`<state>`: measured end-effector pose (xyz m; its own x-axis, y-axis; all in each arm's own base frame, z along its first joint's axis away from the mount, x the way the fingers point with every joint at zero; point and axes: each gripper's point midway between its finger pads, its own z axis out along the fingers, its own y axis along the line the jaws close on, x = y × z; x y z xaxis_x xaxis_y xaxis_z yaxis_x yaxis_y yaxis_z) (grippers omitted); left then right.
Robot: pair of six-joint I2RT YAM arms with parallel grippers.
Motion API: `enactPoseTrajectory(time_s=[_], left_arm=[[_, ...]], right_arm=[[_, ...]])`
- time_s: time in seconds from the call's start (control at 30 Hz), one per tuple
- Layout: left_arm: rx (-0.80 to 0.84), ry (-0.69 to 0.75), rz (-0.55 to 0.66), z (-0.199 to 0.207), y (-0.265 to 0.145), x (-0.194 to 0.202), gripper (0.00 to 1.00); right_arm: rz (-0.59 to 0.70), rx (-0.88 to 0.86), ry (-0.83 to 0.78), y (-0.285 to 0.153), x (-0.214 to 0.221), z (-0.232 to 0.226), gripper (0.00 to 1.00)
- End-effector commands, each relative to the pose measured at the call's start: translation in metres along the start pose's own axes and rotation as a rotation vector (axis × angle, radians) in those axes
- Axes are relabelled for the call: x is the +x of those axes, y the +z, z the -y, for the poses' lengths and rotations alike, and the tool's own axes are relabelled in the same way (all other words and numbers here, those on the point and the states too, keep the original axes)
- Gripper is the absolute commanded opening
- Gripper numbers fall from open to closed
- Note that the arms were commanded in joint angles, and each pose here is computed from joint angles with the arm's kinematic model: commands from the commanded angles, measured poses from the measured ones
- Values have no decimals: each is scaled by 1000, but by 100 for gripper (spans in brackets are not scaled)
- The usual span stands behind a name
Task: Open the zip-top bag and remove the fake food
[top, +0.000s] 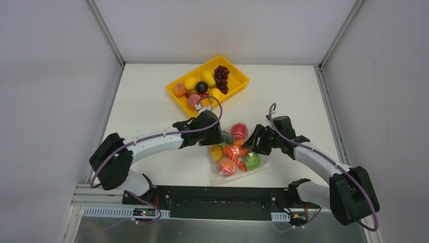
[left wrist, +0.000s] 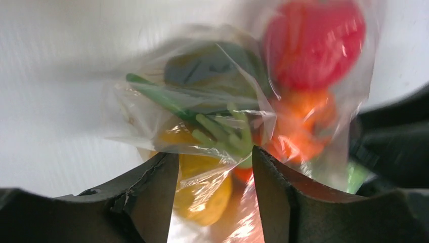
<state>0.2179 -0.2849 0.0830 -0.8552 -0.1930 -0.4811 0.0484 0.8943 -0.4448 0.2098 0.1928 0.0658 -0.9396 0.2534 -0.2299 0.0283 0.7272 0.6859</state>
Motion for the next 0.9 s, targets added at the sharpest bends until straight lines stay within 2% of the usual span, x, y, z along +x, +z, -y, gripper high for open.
enactPoseTrajectory(time_s=[0.0,0.07,0.23,0.37,0.43,0.57,0.67,0.77,0.87], left_arm=[[40,81,0,35,22,-47,54],[62,165,-42,52,34,-57,53],[104,347,-95,92,61,-83,53],[186,425,-66,121,65,-100,54],[217,437,-8,128,46,-112,56],[174,348,158,108,-9,-135,63],[106,242,227,71,-48,-130,66],[96,152,224,39,-71,-105,67],[131,46,173,15,-78,-66,67]], right_arm=[[97,-37,51,-3,11,-17,59],[134,-53,77,-5,20,-23,55],[256,-159,184,-12,33,-37,55],[264,-202,208,-11,48,-43,55],[249,-162,196,-7,54,-40,56],[208,-128,176,0,65,-42,61],[210,-101,180,7,69,-38,62],[183,-97,179,12,78,-39,62],[167,-109,172,14,85,-44,63]])
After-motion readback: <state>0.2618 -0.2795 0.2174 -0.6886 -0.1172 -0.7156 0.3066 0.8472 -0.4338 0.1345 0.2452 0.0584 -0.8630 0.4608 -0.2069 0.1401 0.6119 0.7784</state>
